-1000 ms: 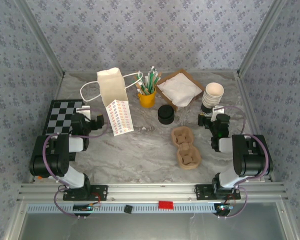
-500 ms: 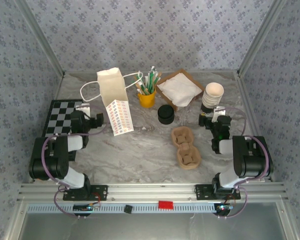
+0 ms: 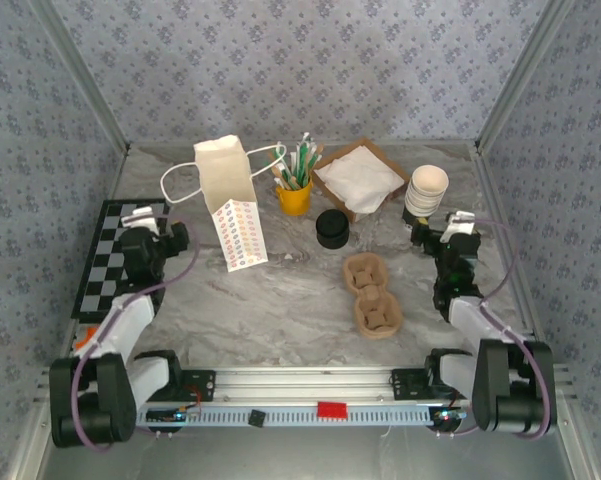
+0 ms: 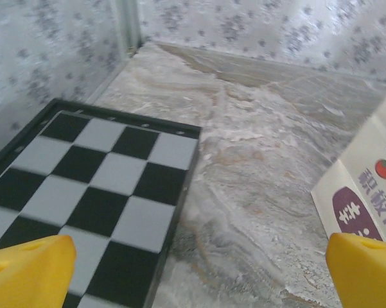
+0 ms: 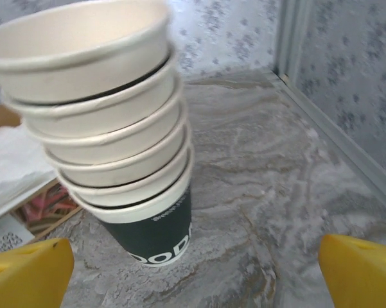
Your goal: Pack the takeout coffee
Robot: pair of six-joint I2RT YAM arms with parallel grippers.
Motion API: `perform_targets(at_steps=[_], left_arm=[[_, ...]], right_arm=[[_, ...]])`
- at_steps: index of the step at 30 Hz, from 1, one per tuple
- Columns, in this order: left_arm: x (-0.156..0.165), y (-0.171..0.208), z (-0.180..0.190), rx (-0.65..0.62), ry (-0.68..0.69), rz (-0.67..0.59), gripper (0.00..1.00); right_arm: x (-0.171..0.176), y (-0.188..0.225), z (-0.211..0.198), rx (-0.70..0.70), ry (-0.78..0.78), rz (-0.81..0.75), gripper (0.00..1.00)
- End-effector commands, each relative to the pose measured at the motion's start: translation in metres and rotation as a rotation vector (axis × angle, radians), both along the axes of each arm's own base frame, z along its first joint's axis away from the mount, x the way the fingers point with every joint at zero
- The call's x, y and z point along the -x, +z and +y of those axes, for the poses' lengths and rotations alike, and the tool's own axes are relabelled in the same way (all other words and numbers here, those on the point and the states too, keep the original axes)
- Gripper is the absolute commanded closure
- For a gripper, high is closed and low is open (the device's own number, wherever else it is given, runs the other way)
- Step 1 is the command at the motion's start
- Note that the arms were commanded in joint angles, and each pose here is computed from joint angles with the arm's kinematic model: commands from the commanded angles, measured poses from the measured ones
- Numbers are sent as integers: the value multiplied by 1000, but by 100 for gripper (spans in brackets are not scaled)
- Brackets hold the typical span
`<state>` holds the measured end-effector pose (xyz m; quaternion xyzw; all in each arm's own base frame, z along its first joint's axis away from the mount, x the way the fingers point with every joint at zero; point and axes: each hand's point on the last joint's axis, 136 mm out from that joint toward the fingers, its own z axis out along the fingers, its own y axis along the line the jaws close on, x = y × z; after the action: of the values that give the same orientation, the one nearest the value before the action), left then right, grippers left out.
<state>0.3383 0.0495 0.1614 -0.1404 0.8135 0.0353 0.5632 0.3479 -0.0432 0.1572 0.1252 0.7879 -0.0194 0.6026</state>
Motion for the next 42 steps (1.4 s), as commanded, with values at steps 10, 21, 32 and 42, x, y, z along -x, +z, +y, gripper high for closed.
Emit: perform_targets(at_steps=[10,21,32,42], left_arm=[[75,45,13,390,234,-50,0],[110,125,-45,432,-33,-17,1],[91,187,-168,241,-464,95,1],[75,208,-273,65,-719,106,0]], right_arm=[[43,-14,-23,-451,-204,187,0],[86,40,-13,-352,-207,347,0],[43,100,-10,-278,-180,525,2],[-22,97,-1,-348,-141,594,28]])
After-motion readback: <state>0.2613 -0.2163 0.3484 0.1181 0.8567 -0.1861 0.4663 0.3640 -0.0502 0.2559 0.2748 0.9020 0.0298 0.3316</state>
